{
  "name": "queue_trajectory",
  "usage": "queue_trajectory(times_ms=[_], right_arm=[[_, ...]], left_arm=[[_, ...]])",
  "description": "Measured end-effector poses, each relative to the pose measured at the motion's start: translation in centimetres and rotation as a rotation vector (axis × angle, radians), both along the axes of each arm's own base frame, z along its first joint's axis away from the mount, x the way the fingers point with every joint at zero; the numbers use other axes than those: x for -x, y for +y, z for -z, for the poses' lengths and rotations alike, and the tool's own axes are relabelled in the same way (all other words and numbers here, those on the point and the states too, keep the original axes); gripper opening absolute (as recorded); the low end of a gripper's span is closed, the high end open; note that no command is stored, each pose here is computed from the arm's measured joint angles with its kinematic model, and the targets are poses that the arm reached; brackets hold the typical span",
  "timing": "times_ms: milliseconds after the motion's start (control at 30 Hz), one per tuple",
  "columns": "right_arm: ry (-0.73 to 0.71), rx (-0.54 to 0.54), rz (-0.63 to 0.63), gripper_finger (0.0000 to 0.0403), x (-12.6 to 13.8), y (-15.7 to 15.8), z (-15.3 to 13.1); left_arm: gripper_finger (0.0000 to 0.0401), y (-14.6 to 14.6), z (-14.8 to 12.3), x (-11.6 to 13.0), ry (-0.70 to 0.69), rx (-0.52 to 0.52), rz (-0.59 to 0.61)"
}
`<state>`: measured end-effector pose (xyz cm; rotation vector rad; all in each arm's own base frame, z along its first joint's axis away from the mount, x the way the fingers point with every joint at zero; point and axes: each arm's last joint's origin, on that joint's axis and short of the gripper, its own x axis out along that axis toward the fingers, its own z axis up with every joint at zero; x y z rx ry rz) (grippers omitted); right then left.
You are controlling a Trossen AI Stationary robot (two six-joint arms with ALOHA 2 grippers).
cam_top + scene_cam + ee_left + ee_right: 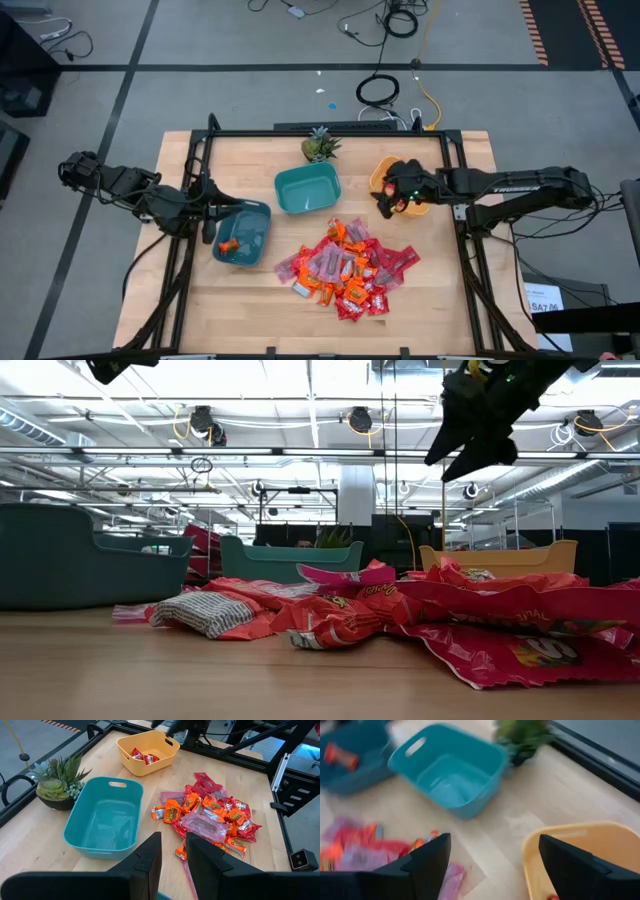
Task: Sort candy
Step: Put the pink candy into the light blue bin
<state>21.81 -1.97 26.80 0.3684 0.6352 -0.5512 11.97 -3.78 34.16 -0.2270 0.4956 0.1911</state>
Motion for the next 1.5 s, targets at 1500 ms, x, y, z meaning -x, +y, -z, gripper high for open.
queue_trajectory(times_ms=[1500], right_arm=[[0.388, -0.161, -0.206, 0.0193, -8.2, 4.4, 14.6]], left_arm=[[0.0098, -0.4, 0.4, -0.8, 0.037, -0.016, 0.001]])
